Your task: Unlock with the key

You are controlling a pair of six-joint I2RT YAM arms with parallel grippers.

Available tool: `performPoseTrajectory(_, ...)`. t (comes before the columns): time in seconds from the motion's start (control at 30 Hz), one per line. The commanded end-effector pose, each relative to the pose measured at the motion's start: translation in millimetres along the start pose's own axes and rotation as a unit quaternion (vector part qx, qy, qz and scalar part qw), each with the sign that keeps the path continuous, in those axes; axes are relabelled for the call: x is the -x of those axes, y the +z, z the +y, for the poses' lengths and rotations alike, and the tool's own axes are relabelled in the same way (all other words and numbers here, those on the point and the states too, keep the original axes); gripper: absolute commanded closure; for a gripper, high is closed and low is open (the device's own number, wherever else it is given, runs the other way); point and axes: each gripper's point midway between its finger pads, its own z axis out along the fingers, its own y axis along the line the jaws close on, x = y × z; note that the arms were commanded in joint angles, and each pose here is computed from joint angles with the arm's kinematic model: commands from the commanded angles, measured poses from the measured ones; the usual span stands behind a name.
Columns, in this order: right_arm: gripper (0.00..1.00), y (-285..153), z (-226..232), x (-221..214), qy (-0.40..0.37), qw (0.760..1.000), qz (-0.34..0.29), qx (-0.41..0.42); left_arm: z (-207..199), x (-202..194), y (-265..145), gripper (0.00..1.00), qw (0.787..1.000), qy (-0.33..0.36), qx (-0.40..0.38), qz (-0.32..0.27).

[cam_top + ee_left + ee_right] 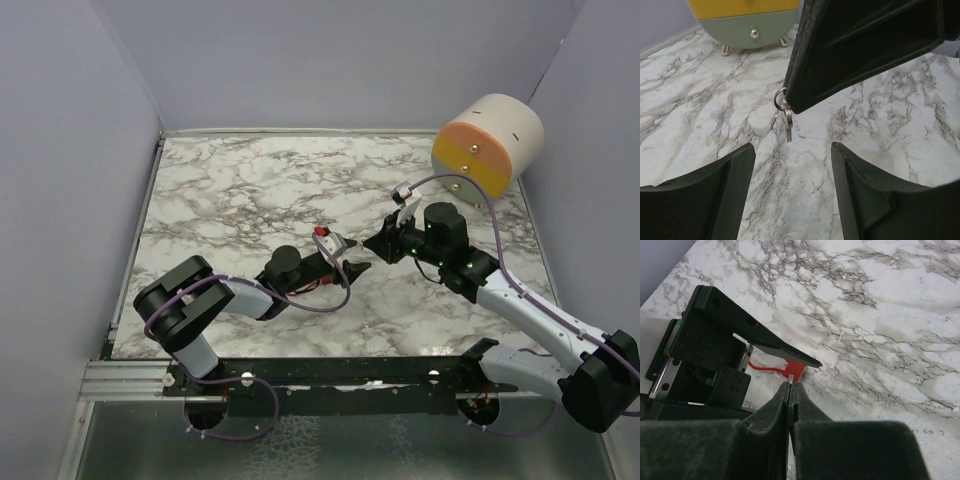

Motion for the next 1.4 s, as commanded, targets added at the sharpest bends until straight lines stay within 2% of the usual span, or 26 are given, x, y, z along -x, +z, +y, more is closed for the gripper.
performPoseTrajectory(0.0,0.99,-5,11,5,-0.018,1.000,-0.002,0.023,-9,30,11,0.36,0.997,0.005,-0.048,-0.065)
performPoseTrajectory(0.27,0.99,-6,10,6,-0.022,1.000,0.000,0.020,-32,24,18,0.44,0.989,-0.016,-0.129,-0.070)
performPoseTrajectory(0.4,0.99,-5,7,5,-0.022,1.000,0.002,0.011,-38,22,17,0.46,0.987,-0.023,-0.145,-0.068)
performPoseTrajectory(1.03,0.99,-4,0,-1,-0.018,1.000,0.009,-0.005,-30,16,5,0.55,0.992,-0.029,-0.110,-0.057)
performPoseTrajectory(1.37,0.99,-4,-2,-5,-0.020,1.000,0.014,-0.010,-20,16,8,0.66,0.995,-0.031,-0.080,-0.052)
